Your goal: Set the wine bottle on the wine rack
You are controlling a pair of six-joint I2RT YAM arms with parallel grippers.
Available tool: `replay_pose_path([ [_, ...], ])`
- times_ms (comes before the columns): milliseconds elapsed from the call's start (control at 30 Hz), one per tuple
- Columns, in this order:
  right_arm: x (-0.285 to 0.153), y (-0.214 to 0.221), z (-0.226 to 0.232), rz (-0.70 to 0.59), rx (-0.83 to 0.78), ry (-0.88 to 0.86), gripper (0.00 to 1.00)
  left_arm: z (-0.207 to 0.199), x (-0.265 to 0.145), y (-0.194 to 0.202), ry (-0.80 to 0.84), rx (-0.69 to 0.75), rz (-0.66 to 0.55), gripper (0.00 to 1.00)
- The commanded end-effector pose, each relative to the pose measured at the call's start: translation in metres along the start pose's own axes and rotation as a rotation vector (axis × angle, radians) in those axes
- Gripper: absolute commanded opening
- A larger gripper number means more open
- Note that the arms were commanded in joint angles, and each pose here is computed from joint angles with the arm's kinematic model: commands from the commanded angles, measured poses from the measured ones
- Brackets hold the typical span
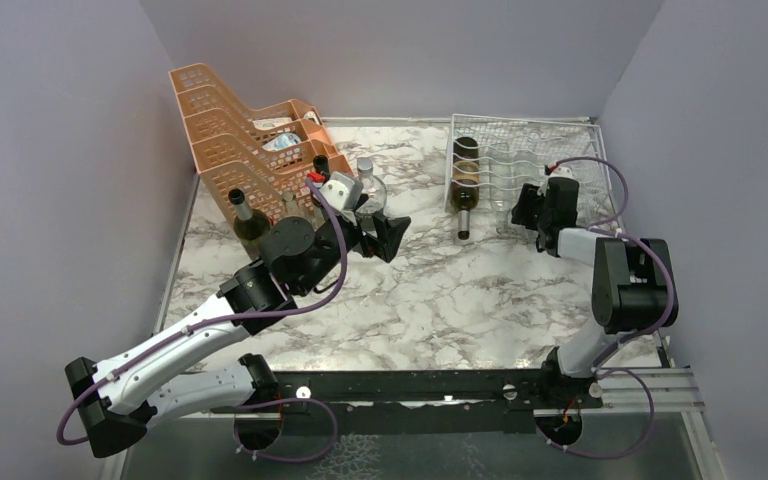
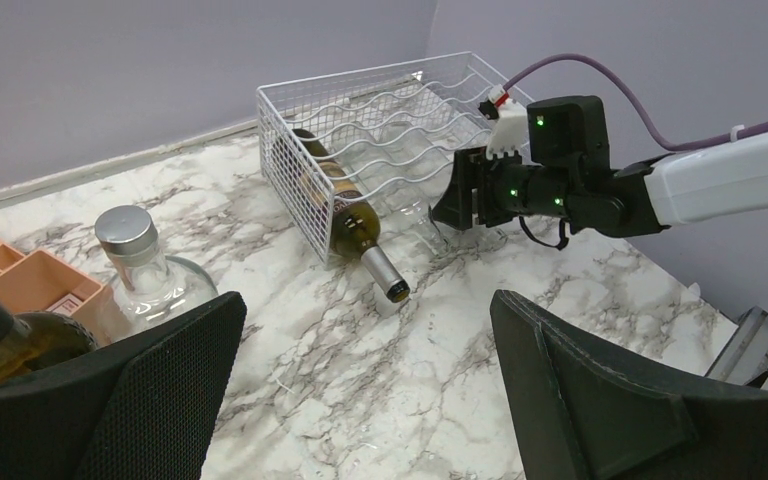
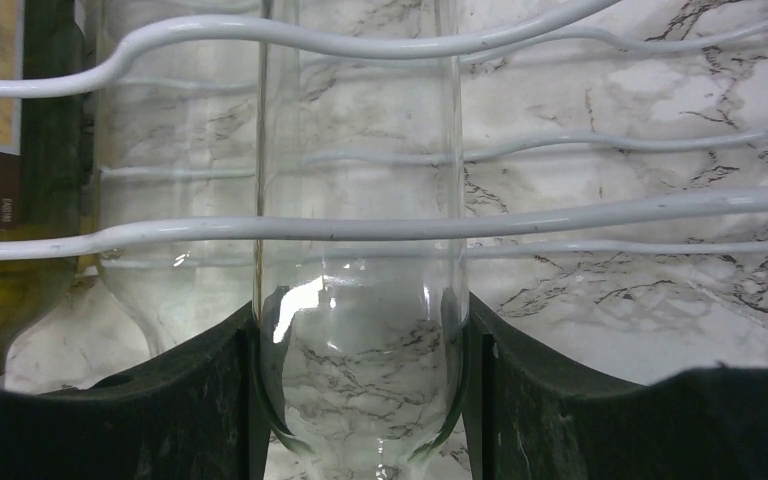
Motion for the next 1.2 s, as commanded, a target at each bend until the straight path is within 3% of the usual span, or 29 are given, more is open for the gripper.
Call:
replay_pose_path([
  [0, 0.015, -0.052, 0.006, -0.169, -0.001, -0.024, 0.07, -0.004, 0.000, -0.001, 0.024, 0.013, -0.003, 0.99],
  [267, 0.030, -0.052, -0.003, -0.161, -0.041, 0.019, 0.12, -0.005, 0.005, 0.002, 0.024, 0.020, 0.014, 0.99],
  [433, 0.030, -0.053, -0.006, -0.153, -0.044, 0.041, 0.41, -0.007, 0.007, 0.003, 0.033, 0.023, 0.018, 0.99],
  [733, 0.015, -0.056, -0.009, -0.150, -0.069, 0.059, 0.82, -0.008, 0.007, 0.003, 0.040, 0.023, 0.019, 0.99],
  [1167, -0.037, -0.060, -0.019, -0.095, 0.014, 0.144, 0.84, -0.008, 0.005, 0.004, 0.044, 0.027, 0.021, 0.99],
])
Point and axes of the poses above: each gripper's point midway between its finger pads, its own x axis out along the fingers, its own z axis along the line the jaws close on, y = z × x, the point moved 1 cm from there along -x, back along the fingers, and after that the axes turned 1 degree about x, right-handed, at the moved point
